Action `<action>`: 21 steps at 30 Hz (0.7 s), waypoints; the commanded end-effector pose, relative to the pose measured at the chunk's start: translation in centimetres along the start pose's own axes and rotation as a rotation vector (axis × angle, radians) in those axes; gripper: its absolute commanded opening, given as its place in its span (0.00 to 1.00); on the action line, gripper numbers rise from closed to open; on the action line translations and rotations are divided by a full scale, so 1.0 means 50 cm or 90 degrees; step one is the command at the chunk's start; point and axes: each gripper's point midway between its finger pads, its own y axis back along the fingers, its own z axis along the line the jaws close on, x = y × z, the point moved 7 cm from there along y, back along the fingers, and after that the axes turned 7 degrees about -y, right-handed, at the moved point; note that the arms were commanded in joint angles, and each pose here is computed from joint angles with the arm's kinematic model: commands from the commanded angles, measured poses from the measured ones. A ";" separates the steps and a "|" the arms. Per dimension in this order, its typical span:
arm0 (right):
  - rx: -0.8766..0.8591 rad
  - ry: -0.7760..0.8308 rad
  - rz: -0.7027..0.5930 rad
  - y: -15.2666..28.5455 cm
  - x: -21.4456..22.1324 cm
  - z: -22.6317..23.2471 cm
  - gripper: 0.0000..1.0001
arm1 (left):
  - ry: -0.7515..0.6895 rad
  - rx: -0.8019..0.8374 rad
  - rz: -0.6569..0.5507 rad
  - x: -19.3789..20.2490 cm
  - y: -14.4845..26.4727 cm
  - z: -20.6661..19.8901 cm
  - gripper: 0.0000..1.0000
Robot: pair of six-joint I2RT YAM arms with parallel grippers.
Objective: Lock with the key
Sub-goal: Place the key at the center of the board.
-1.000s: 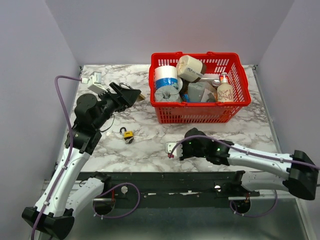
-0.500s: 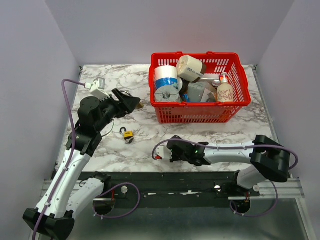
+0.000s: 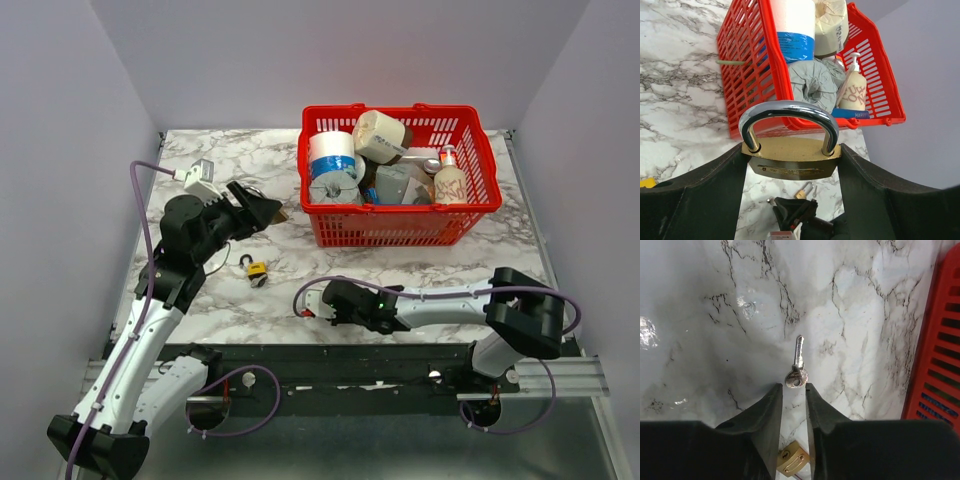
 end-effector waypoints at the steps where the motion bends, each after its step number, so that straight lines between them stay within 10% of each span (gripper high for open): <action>1: -0.057 -0.009 0.014 0.013 0.004 0.032 0.37 | 0.001 0.040 -0.023 -0.015 0.011 -0.020 0.00; 8: -0.075 -0.040 -0.053 0.065 -0.031 0.018 0.57 | 0.050 0.016 0.068 0.037 0.026 -0.001 0.00; 12: -0.058 -0.062 -0.150 0.134 -0.063 -0.012 0.88 | 0.097 -0.054 0.160 0.103 0.035 0.041 0.00; 21: -0.009 -0.142 -0.156 0.162 -0.048 -0.061 0.98 | 0.276 -0.202 0.341 0.251 0.007 0.122 0.00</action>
